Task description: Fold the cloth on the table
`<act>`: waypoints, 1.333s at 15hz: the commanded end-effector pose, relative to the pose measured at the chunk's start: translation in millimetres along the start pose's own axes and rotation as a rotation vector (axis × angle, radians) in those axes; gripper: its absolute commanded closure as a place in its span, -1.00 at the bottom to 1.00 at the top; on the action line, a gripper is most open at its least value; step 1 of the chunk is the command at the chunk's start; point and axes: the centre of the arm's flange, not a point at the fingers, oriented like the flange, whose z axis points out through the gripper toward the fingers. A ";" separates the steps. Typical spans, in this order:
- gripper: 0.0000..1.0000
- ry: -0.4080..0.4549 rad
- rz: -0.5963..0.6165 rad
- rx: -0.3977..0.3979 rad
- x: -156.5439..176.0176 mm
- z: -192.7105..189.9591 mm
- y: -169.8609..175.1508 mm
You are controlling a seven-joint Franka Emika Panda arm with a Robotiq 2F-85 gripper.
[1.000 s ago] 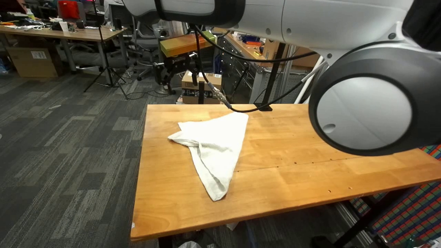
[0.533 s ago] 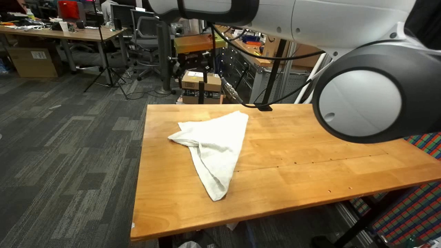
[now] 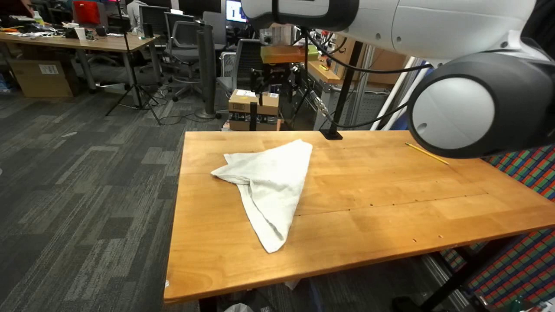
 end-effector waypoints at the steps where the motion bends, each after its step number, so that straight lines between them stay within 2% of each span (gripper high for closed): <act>1: -1.00 -0.002 0.060 0.035 -43.6 15.9 72.1; 9: -1.00 -0.039 0.101 0.051 -27.5 48.4 203.1; 13: -1.00 -0.060 0.093 0.104 -35.7 69.7 262.9; 17: -1.00 -0.104 0.102 0.143 -47.0 69.8 284.5; 20: -1.00 -0.151 0.115 0.090 -48.1 57.1 273.3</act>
